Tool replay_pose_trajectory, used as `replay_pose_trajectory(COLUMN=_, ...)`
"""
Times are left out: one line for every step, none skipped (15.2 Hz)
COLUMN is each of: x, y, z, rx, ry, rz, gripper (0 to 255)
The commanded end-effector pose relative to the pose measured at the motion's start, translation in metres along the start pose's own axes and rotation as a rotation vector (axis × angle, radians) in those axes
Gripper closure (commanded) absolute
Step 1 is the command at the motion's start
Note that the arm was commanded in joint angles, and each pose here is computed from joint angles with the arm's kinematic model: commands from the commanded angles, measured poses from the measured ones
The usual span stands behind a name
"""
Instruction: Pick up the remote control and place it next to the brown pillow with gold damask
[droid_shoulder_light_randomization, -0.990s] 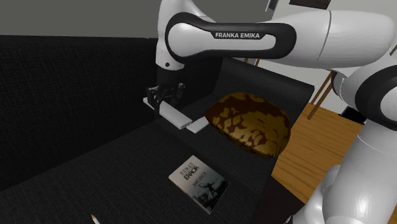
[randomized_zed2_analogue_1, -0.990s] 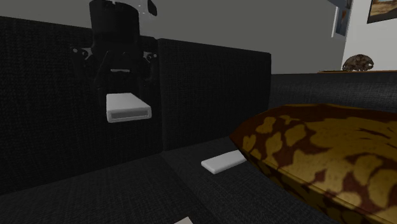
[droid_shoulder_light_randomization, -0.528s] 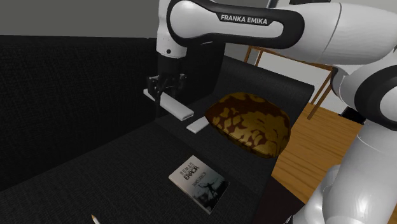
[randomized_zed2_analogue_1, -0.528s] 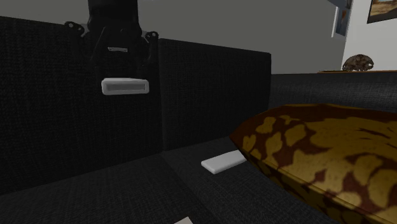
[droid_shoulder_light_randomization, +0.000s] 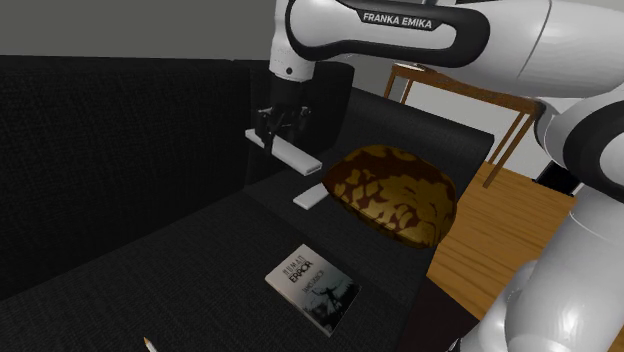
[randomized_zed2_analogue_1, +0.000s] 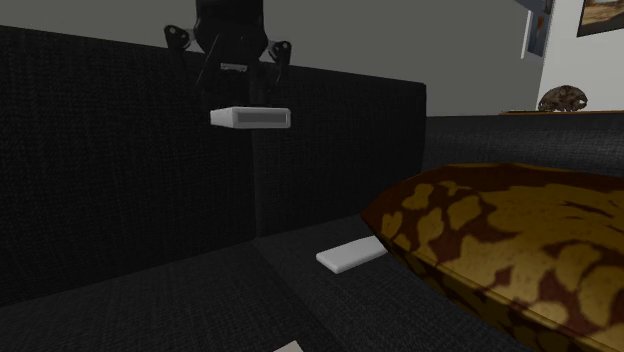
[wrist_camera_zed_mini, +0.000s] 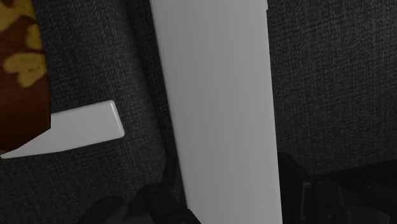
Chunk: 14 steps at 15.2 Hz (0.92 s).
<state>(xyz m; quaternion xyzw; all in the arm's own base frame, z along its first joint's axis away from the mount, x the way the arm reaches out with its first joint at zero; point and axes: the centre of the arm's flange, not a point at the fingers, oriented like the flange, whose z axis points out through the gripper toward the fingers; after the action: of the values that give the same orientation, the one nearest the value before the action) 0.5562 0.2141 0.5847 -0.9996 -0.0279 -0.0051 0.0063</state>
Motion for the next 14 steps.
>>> replay_pose_trajectory(x=0.002, y=0.025, z=-0.002, rx=0.000, ry=0.000, rz=-0.001, gripper=255)
replay_pose_trajectory(x=0.003, y=0.045, z=-0.002, rx=0.000, ry=0.000, rz=-0.001, gripper=255)
replay_pose_trajectory(x=0.003, y=0.045, z=0.003, rx=0.000, ry=0.000, rz=-0.001, gripper=255)
replay_pose_trajectory(x=0.003, y=0.045, z=0.008, rx=0.000, ry=0.000, rz=-0.001, gripper=255)
replay_pose_trajectory(x=0.003, y=0.045, z=0.013, rx=0.000, ry=0.000, rz=-0.001, gripper=255)
replay_pose_trajectory(x=0.003, y=0.045, z=0.019, rx=0.000, ry=0.000, rz=-0.001, gripper=255)
replay_pose_trajectory(x=0.003, y=0.045, z=0.024, rx=0.000, ry=0.000, rz=-0.001, gripper=255)
replay_pose_trajectory(x=0.003, y=0.045, z=0.029, rx=0.000, ry=0.000, rz=-0.001, gripper=255)
replay_pose_trajectory(x=0.003, y=0.045, z=0.035, rx=0.000, ry=0.000, rz=-0.001, gripper=255)
replay_pose_trajectory(x=0.003, y=0.045, z=0.040, rx=0.000, ry=0.000, rz=-0.001, gripper=255)
replay_pose_trajectory(x=0.003, y=0.045, z=0.045, rx=0.000, ry=0.000, rz=-0.001, gripper=255)
replay_pose_trajectory(x=0.003, y=0.045, z=0.050, rx=0.000, ry=0.000, rz=-0.001, gripper=255)
replay_pose_trajectory(x=0.003, y=0.045, z=0.056, rx=0.000, ry=0.000, rz=-0.001, gripper=255)
replay_pose_trajectory(x=0.003, y=0.045, z=0.061, rx=0.000, ry=0.000, rz=-0.001, gripper=255)
